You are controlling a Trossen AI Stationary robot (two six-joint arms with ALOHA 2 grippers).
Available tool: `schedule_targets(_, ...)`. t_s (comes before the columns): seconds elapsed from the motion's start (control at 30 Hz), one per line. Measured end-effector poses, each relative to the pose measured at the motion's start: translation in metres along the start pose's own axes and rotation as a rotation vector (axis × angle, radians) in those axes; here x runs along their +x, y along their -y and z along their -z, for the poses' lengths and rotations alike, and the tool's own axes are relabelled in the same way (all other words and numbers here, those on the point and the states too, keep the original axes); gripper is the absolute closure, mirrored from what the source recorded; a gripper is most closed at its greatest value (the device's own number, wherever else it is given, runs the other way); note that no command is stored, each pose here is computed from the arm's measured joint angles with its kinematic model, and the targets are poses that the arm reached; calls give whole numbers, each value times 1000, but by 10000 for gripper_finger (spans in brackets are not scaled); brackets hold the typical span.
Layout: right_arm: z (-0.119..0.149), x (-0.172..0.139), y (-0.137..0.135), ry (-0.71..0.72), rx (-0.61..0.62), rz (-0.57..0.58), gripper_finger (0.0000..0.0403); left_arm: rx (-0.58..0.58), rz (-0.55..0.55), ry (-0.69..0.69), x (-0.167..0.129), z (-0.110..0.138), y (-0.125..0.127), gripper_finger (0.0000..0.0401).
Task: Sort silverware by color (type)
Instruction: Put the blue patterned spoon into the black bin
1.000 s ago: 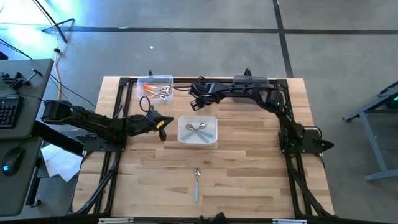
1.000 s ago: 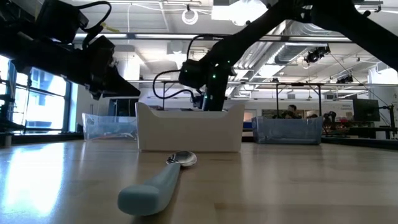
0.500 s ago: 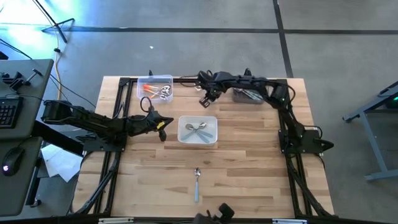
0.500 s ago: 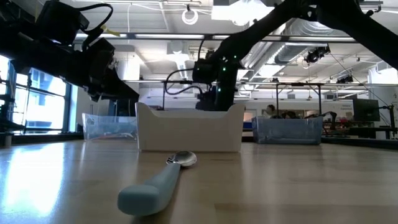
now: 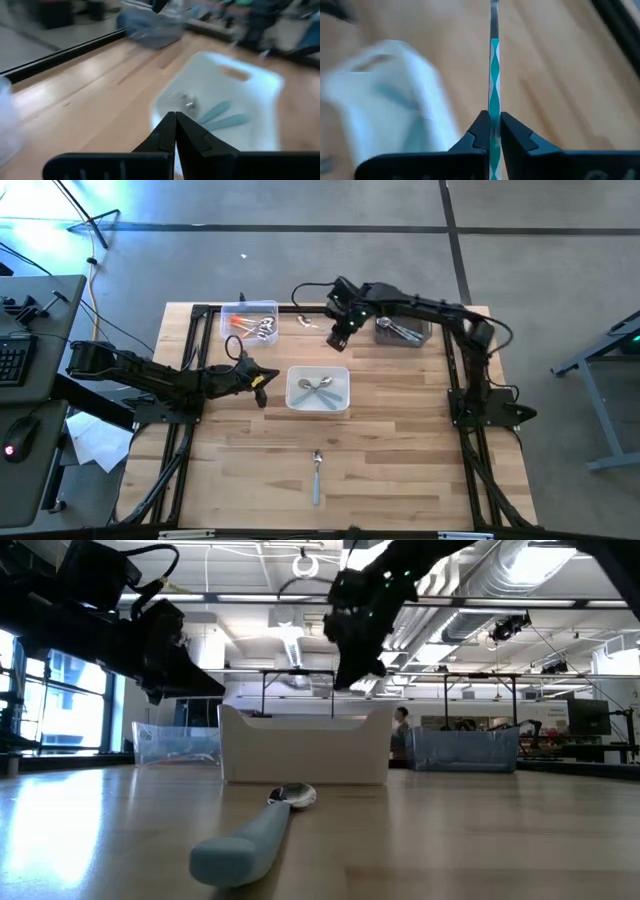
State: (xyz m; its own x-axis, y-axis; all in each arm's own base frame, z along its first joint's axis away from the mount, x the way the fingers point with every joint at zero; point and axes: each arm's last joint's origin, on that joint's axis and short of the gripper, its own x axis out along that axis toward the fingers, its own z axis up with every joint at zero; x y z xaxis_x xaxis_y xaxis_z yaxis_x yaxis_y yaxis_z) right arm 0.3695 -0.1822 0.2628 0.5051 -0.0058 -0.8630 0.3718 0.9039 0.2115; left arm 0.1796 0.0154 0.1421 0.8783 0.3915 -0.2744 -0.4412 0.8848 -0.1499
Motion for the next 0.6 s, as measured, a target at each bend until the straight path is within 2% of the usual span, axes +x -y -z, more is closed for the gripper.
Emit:
schedule_targets(0.1, 14, -7, -17, 129, -62, -149, 390, -30, 123, 59, -5, 0, 3, 401)
schedule_targets(0.27, 52, 2, -45, 402, -200, -490, 390, -77, 364, 215, -14, -12, 9, 400)
schedule_targets(0.33, 68, 4, -57, 499, -265, -615, 389, -90, 405, 246, -14, -18, 12, 394)
schedule_targets(0.47, 94, 4, -74, 651, -389, -795, 389, -50, 438, 335, -9, -41, 21, 361)
schedule_targets(0.6, 107, 1, -86, 742, -474, -922, 389, 28, 555, 424, -3, -78, 36, 310)
